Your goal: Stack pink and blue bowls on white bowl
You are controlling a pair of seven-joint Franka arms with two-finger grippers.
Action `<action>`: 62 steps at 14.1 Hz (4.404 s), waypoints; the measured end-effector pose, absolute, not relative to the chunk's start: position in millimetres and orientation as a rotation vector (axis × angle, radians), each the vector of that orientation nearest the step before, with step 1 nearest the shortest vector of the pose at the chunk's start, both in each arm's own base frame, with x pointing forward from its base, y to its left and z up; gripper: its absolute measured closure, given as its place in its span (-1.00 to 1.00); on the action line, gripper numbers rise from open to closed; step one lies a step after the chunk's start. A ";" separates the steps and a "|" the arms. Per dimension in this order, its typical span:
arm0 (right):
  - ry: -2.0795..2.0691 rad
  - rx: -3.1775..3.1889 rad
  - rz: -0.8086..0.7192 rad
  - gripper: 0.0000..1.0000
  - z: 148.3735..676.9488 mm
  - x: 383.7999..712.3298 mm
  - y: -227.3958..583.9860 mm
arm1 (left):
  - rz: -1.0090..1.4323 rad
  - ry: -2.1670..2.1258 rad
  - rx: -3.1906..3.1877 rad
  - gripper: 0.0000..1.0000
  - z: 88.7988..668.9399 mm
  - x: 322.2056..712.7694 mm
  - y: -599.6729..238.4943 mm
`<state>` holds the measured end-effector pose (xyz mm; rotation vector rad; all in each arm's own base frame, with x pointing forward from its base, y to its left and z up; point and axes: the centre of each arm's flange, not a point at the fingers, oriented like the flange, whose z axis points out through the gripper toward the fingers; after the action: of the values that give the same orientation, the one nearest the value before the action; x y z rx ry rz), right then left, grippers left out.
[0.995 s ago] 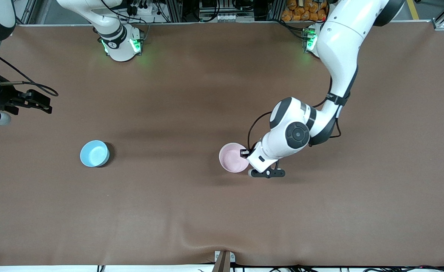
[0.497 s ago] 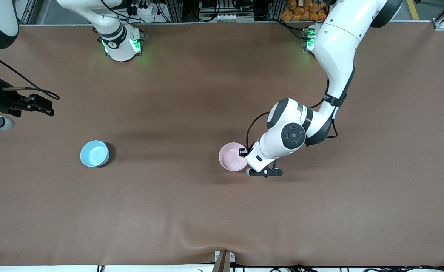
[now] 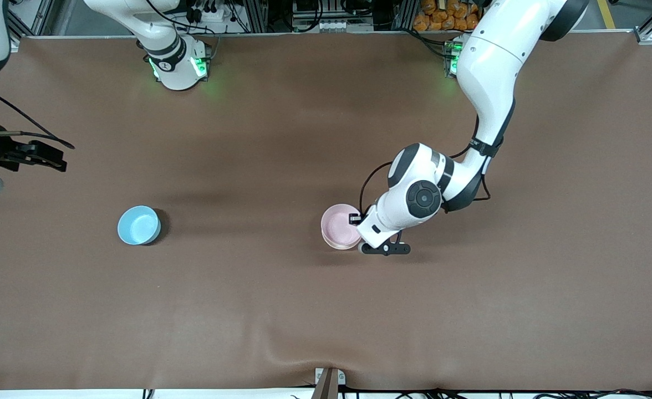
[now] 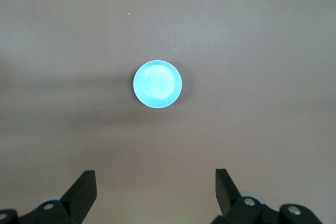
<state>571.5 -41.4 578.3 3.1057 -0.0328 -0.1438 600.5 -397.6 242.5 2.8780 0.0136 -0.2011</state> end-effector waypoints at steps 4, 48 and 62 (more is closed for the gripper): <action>-0.056 3.104 -0.176 -1.00 556.9 575.8 -51.1 | -0.212 0.008 2.890 0.95 232.7 599.7 -396.5; -0.035 3.315 -0.318 0.94 302.2 638.1 70.3 | -0.083 -0.020 3.145 -1.00 652.4 521.0 -1.5; -0.962 3.281 -0.303 0.94 279.3 578.2 433.1 | -0.078 -0.022 3.117 -1.00 644.3 526.3 -7.8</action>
<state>578.2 433.1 279.3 3.2810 -0.9620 -0.3031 526.3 -7.8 644.3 3.1168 -0.0220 -0.0778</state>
